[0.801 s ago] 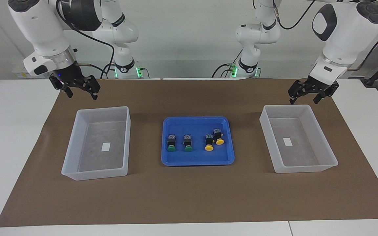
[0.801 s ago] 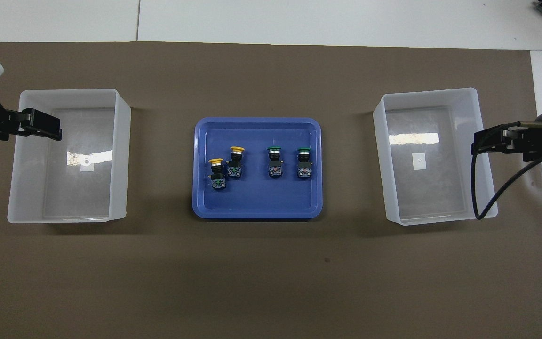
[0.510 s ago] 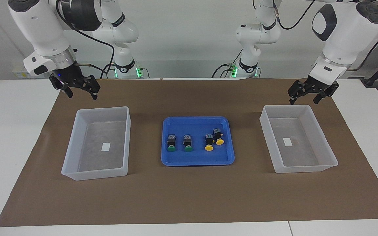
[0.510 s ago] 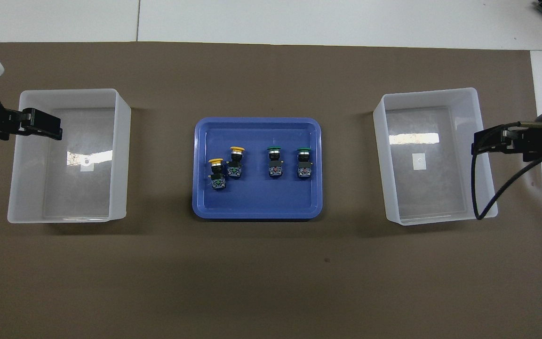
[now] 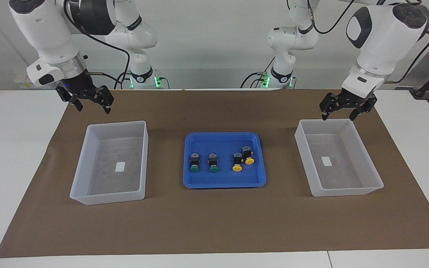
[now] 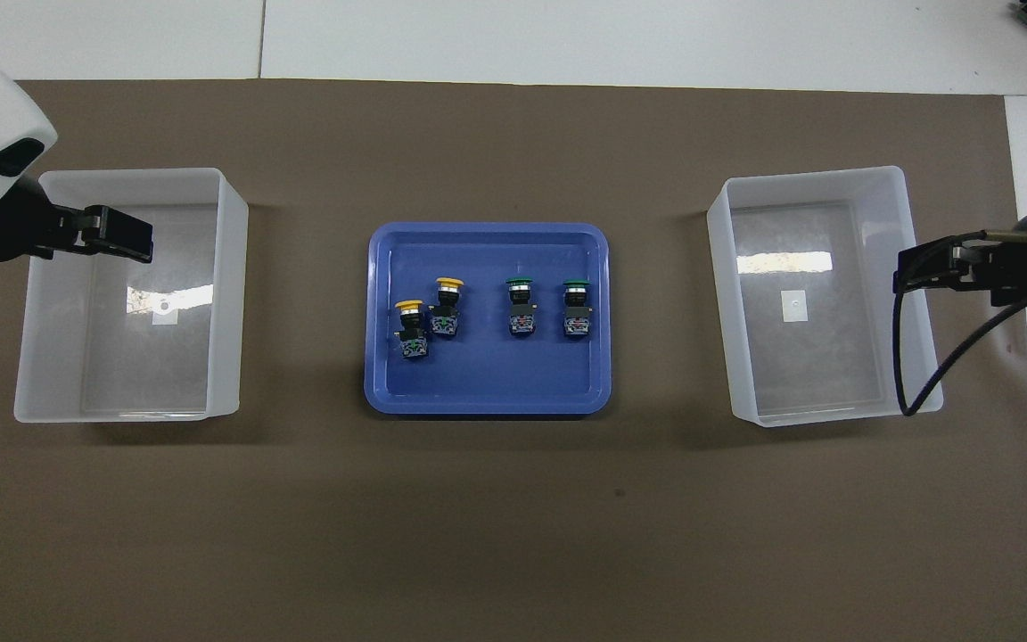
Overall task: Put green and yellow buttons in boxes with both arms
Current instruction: 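Reach the left gripper to the nearest yellow button on the tray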
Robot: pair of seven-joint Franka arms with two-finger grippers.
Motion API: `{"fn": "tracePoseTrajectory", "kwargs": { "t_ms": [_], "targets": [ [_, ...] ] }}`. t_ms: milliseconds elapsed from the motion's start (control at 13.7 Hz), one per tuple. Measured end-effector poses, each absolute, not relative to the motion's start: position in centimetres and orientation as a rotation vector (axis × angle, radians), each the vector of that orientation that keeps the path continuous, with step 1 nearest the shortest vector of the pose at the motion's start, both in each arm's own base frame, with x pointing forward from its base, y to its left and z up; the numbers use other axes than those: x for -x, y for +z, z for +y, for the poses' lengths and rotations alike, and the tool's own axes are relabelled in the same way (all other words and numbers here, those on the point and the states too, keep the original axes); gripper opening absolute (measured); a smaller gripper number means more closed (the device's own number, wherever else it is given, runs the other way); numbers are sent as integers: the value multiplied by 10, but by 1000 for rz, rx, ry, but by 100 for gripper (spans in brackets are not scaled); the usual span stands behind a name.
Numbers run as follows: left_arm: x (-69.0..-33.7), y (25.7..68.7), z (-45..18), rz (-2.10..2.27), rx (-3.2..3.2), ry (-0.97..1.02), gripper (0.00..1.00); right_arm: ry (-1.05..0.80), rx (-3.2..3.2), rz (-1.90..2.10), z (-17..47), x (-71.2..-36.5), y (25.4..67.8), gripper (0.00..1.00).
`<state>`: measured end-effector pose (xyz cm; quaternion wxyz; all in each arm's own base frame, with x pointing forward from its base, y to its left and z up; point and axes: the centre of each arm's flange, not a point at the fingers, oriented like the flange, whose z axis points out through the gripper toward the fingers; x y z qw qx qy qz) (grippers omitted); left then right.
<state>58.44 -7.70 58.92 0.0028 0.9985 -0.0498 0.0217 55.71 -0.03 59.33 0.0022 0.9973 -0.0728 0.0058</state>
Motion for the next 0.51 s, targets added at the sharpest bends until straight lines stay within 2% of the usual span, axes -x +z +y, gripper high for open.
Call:
{"fn": "tracePoseTrajectory", "kwargs": {
  "t_ms": [510],
  "targets": [
    [-592, 549, -168, -35, -3124, 88, 100, 18, -3129, -228, 0, -557, 593, 100]
  ]
}}
